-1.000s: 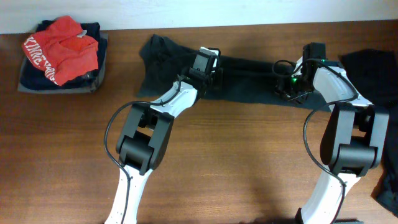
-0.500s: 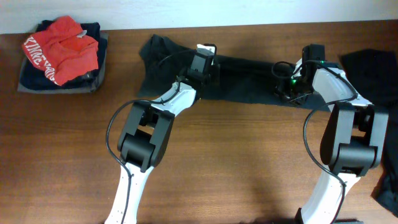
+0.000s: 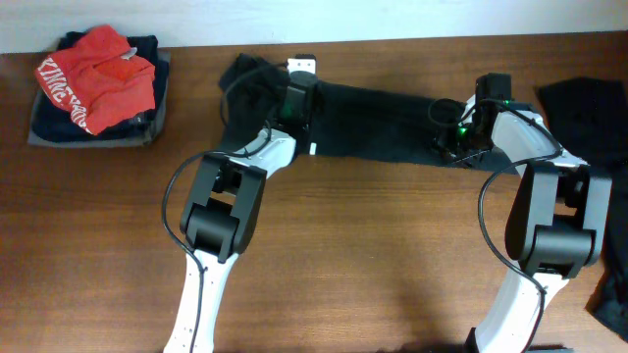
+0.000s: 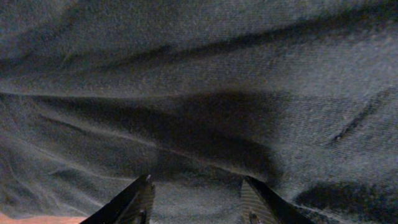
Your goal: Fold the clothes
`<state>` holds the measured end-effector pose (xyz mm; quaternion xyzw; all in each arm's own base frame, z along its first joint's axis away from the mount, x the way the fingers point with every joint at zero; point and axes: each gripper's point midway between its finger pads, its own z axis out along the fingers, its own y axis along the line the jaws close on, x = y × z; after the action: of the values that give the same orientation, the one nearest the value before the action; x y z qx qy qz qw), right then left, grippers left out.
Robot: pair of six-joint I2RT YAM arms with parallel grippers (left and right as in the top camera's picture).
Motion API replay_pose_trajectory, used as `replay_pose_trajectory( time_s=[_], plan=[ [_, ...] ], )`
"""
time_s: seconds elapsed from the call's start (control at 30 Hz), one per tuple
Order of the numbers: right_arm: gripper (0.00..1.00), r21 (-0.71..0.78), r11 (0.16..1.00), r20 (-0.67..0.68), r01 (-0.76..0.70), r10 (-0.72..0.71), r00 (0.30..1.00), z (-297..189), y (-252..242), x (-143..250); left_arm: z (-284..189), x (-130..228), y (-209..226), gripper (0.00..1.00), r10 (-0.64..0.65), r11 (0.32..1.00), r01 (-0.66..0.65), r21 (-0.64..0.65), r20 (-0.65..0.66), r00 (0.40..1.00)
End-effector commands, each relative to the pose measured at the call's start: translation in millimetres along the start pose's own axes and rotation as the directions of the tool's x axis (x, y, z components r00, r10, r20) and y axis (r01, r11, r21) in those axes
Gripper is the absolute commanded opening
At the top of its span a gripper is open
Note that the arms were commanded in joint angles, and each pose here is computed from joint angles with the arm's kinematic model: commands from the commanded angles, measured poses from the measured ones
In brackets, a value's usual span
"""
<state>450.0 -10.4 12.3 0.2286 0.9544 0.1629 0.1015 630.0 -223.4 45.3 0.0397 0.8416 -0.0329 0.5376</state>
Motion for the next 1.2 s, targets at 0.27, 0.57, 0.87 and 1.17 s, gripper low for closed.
replay_pose_trajectory(
  time_s=[0.27,0.57,0.87,1.17],
  plan=[
    [0.5,0.087,0.996,-0.006,-0.017,0.017,1.0,12.4,-17.6,6.0,-30.9,-67.9,72.2,0.24,0.25,0.876,-0.185,-0.445,0.091,0.964],
    [0.51,0.075,0.996,-0.002,-0.04,0.04,0.999,1.0,-13.9,1.4,-53.7,-17.2,40.0,0.7,0.329,0.919,-0.369,-0.141,-0.246,0.912],
    [0.52,0.072,0.997,0.087,0.002,-0.008,0.996,-86.6,-16.0,-46.4,-86.6,12.3,-15.7,0.98,0.249,0.932,-0.118,0.342,-0.369,0.895],
    [0.97,0.176,0.982,0.173,0.073,-0.104,0.979,-159.0,-74.1,-84.5,-82.4,13.8,12.4,0.99,0.211,0.944,-0.08,0.32,-0.4,0.892]
  ],
)
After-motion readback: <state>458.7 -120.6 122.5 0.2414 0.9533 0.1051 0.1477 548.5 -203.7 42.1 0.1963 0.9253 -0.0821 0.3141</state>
